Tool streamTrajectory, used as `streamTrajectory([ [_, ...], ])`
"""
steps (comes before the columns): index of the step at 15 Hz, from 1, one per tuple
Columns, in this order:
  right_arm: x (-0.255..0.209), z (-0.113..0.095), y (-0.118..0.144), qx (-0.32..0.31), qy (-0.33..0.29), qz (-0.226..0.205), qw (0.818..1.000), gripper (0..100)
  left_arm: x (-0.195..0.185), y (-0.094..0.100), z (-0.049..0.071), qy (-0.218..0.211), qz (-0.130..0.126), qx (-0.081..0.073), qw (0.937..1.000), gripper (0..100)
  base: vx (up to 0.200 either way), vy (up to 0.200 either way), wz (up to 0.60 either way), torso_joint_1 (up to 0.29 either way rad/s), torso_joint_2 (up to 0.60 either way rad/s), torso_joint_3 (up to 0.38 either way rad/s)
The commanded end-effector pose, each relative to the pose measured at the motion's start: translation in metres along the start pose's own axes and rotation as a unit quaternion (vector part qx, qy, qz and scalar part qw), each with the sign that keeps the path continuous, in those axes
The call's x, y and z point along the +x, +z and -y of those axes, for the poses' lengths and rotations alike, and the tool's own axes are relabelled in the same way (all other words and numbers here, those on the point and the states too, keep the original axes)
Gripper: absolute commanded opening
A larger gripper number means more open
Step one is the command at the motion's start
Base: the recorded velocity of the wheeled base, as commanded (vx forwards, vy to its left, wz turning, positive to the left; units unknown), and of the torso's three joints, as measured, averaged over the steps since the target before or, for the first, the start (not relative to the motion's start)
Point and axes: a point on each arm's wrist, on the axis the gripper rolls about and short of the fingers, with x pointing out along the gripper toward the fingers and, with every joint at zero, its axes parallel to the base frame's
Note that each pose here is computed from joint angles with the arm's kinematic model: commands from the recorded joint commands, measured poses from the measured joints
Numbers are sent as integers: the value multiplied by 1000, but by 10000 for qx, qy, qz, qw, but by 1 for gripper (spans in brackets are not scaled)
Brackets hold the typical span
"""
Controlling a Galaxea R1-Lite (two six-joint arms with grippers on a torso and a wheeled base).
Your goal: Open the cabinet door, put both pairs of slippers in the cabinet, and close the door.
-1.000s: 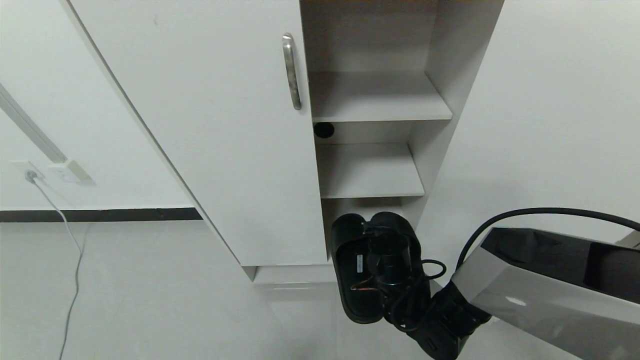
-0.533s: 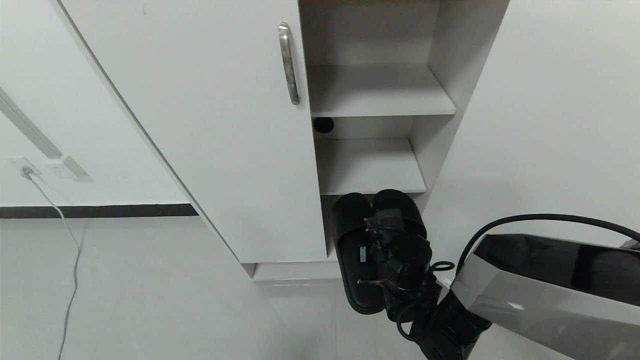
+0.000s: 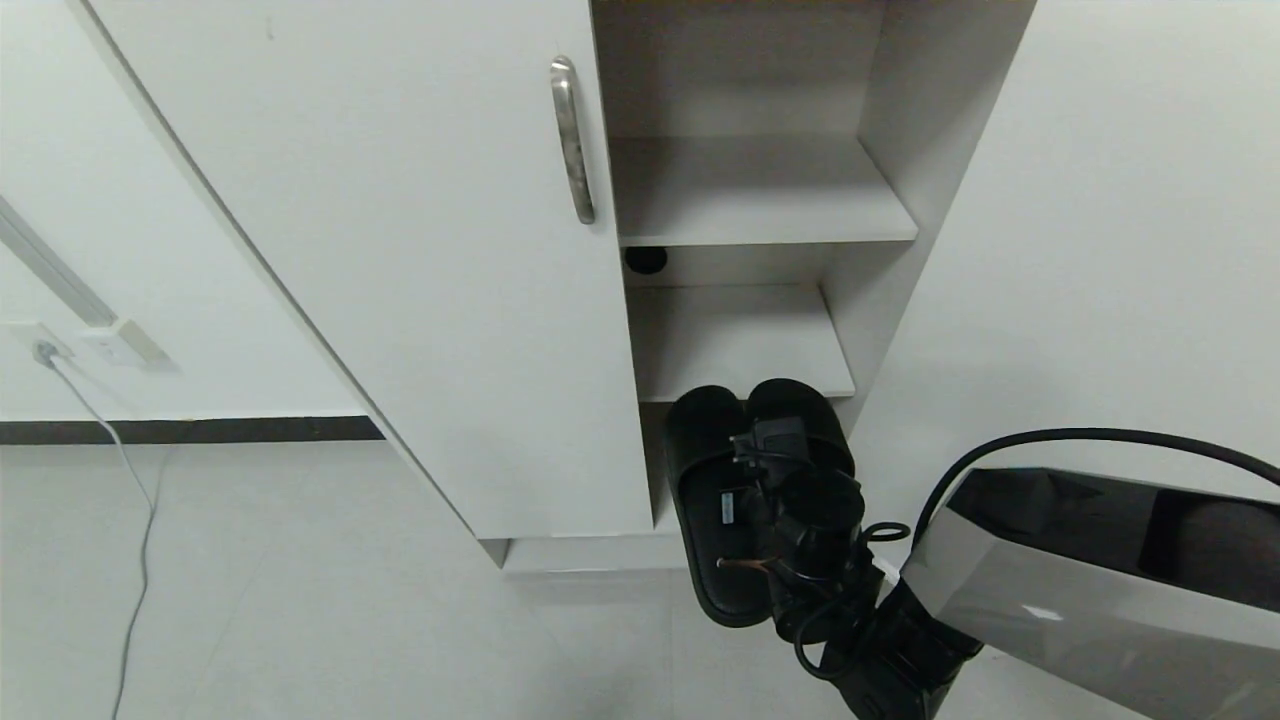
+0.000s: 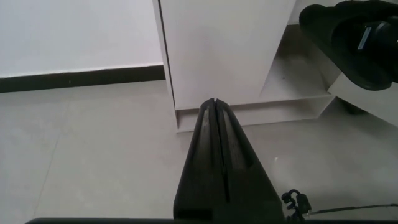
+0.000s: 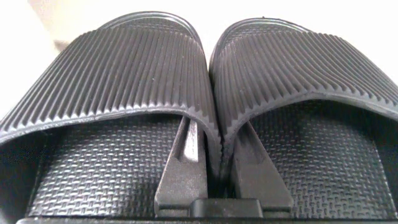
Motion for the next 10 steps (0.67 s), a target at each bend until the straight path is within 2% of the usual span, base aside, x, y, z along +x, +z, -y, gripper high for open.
streamTrajectory([
  [1, 0, 0, 1, 1, 0, 8, 10000, 0, 0, 0, 0, 1, -6, -1, 10000, 0, 200, 0, 0, 12, 7, 2],
  [6, 5, 0, 2, 3, -39, 13, 10000, 0, 0, 0, 0, 1, -6, -1, 10000, 0, 200, 0, 0, 4, 2, 2],
  [10, 33, 0, 7, -20, -202, -49, 9998, 0, 0, 0, 0, 8, -6, -9, 10000, 0, 0, 0, 0, 0, 0, 0],
])
